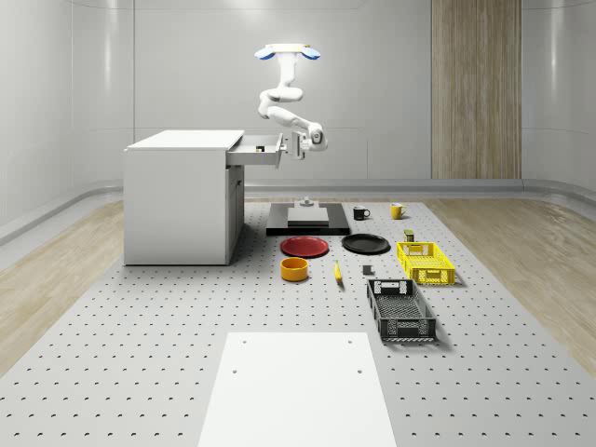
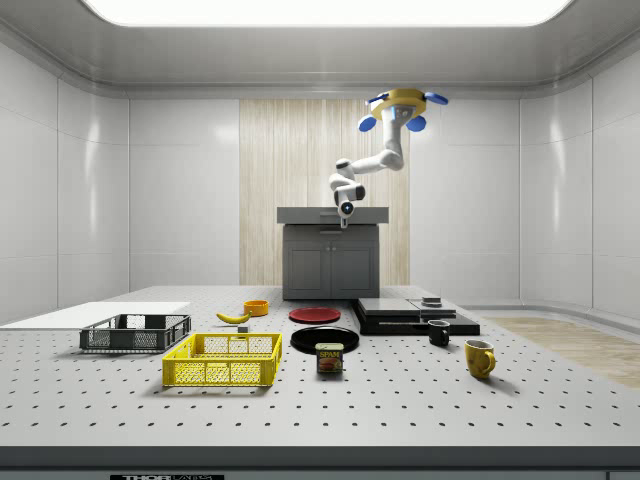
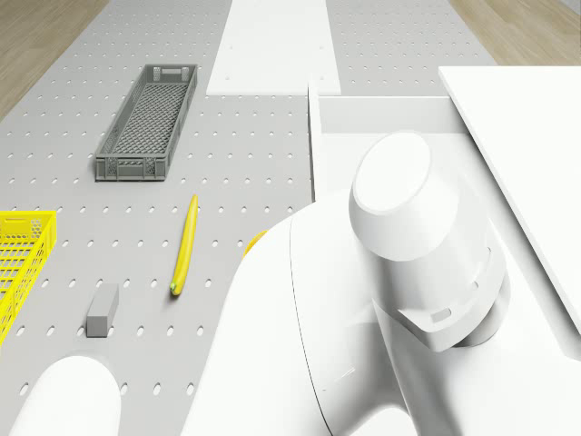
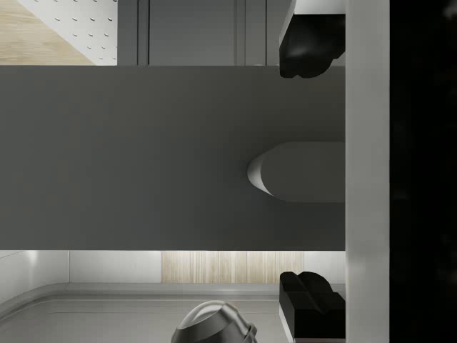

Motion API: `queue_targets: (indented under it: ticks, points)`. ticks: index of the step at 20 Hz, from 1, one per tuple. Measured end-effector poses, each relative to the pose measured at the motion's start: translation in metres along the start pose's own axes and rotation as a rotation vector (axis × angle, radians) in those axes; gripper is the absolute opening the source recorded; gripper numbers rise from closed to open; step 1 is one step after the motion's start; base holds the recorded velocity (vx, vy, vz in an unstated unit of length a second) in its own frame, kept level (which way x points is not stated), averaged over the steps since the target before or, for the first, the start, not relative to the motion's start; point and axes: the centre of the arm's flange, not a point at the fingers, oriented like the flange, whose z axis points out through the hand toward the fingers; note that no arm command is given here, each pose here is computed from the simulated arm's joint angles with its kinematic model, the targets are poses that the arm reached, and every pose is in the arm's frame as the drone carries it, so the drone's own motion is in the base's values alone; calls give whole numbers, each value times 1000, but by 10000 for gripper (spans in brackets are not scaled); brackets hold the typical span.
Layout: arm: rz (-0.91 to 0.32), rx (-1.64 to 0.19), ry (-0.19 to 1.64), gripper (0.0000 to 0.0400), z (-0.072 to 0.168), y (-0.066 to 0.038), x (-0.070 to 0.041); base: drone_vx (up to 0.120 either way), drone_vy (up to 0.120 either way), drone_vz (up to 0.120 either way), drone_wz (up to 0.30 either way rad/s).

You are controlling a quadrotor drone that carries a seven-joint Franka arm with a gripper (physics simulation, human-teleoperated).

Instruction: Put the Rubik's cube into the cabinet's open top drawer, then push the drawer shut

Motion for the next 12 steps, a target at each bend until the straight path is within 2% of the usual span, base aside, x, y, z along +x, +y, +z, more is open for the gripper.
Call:
queue_targets:
  ticks: [1,5,12]
  points:
    - [0,0,1,400,0,0,0,0,-120,0,0]
    - [0,-2,2,400,7,0,0,0,0,0,0]
    - [2,-3,3,400,36,0,0,0,0,0,0]
